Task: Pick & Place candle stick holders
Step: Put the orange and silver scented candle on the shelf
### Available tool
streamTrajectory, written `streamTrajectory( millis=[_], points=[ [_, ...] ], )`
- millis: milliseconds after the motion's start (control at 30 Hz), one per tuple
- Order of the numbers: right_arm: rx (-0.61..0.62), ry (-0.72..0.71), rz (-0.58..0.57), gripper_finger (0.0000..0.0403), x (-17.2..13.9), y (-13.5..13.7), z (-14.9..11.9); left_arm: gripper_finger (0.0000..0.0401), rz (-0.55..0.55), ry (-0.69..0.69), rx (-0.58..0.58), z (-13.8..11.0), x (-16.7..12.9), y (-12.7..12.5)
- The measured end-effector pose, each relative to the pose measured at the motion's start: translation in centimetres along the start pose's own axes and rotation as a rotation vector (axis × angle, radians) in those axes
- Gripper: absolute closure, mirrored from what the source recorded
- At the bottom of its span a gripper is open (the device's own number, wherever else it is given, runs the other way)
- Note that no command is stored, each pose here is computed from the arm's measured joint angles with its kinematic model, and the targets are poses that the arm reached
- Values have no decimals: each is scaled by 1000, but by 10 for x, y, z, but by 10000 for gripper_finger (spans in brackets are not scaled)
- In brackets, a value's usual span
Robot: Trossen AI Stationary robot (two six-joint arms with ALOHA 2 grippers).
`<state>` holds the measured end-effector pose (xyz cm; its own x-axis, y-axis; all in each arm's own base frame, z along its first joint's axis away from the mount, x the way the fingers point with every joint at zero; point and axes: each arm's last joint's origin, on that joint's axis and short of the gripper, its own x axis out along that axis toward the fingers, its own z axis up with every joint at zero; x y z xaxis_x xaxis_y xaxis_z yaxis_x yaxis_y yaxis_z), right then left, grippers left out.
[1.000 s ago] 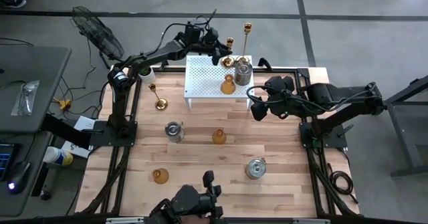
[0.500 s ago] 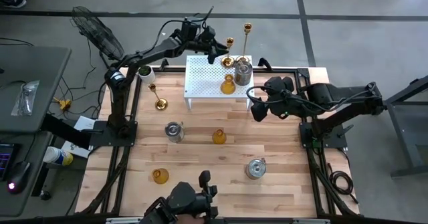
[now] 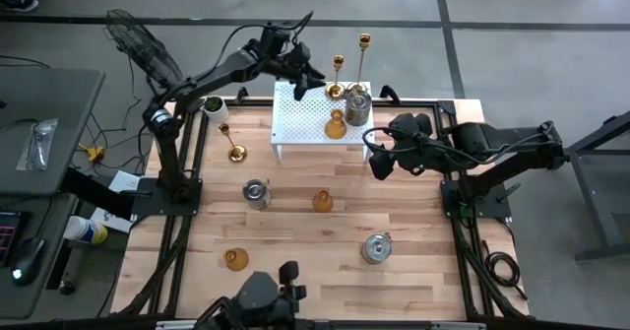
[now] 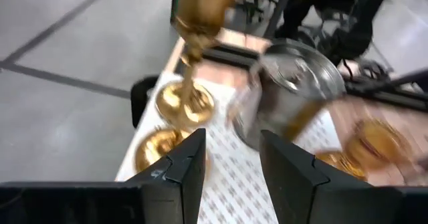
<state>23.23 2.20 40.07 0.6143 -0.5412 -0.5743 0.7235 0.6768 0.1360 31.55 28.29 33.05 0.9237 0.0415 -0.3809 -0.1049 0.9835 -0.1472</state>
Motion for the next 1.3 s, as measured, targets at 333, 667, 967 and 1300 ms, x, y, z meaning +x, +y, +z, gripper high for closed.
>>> streamTrajectory(
  millis=[333, 667, 967, 1300],
  points=[
    [0, 27, 27, 122, 0, 1, -1, 265, 29, 155, 18, 5, -42, -31],
    [-61, 65, 4, 122, -3, -1, -6, 265, 60, 206, -29, -2, -76, -58],
    [-134, 10, 2, 122, -24, -12, -29, 265, 162, 171, -102, -23, -104, -105],
    [1, -12, 170, 122, -22, -46, -88, 265, 257, 85, -96, -27, -116, -173]
  ],
)
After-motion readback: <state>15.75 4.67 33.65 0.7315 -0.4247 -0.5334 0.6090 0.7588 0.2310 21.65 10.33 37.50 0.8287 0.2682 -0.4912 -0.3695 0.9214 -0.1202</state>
